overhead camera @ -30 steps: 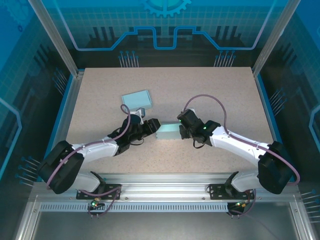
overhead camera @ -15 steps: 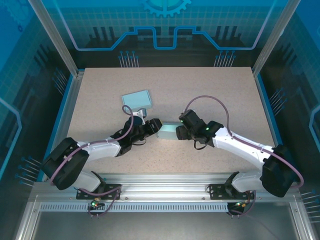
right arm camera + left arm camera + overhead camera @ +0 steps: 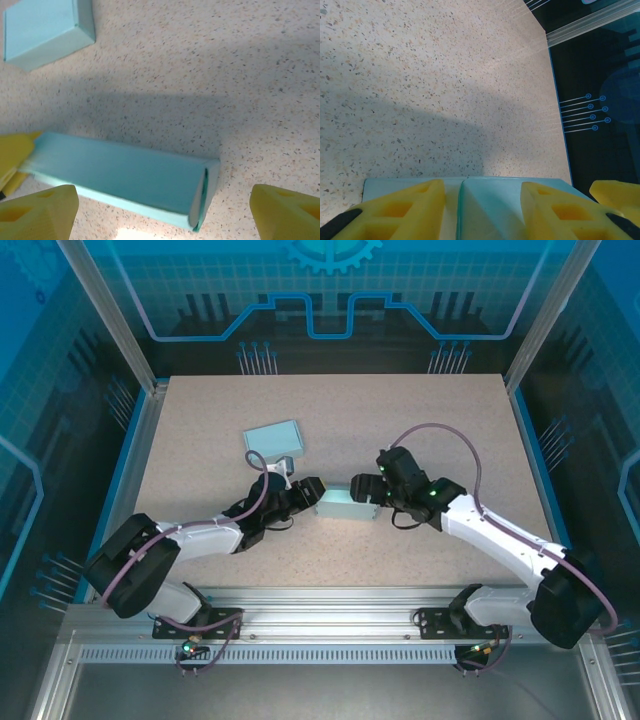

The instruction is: Fold the paper box

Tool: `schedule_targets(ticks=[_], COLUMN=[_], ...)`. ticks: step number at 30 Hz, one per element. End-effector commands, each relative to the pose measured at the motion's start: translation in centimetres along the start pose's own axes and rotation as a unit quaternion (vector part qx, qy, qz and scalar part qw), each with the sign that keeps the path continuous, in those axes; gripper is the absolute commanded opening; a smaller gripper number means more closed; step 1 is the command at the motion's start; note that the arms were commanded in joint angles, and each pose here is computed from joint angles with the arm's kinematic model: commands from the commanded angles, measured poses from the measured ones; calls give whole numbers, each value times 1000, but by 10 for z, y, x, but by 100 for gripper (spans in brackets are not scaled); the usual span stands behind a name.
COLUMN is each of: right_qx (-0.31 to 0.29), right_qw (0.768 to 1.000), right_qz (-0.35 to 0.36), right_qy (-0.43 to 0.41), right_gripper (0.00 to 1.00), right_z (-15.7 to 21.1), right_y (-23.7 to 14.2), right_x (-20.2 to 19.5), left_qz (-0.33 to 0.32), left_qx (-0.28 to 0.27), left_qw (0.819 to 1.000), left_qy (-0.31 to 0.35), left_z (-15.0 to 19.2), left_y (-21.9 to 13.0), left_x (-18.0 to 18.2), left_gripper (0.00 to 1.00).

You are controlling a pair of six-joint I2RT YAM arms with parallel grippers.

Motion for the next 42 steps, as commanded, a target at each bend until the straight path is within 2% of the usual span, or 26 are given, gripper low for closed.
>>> schedule_targets(ticks=[1, 10, 17, 26, 30, 37, 42], right_qx=[5, 45, 51, 69, 75, 93, 96], right_qw=[998, 995, 992, 990, 990, 988, 987], right_qz=[-23, -19, -32, -23, -17, 4, 11], right_qy=[55, 86, 110, 121, 120, 124, 127], right_gripper=[89, 83, 78, 65, 55, 52, 45], right_z=[-6, 19, 37, 53, 57, 73, 79], right_y=[7, 26, 36, 49, 50, 56, 58], right_x=[-5, -26, -40, -53, -57, -70, -77], left_qz=[-130, -125, -127, -135, -137, -149, -166], left_qx=[89, 87, 88, 87, 87, 87, 97], left_qw=[988, 988, 988, 987, 987, 985, 981], left_qy=[-4, -3, -2, -2, -3, -5, -9], left_z=[41, 42, 42, 43, 44, 52, 60], left_y=[-2, 0, 1, 0, 0, -5, -7], left_x=[57, 54, 54, 57, 59, 73, 86], left_gripper=[44, 44, 44, 44, 43, 40, 39])
Point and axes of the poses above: each hand's point on the last joint's axis, 136 mm out from that joint toward the fingers, its own y axis out along the fingers, its own x axis along the line the jaws close on, z = x × y, the point moved 8 cm from there along -y, back along the fingers, and after that the axes turned 2 degrees about y, right-handed, at the moved point
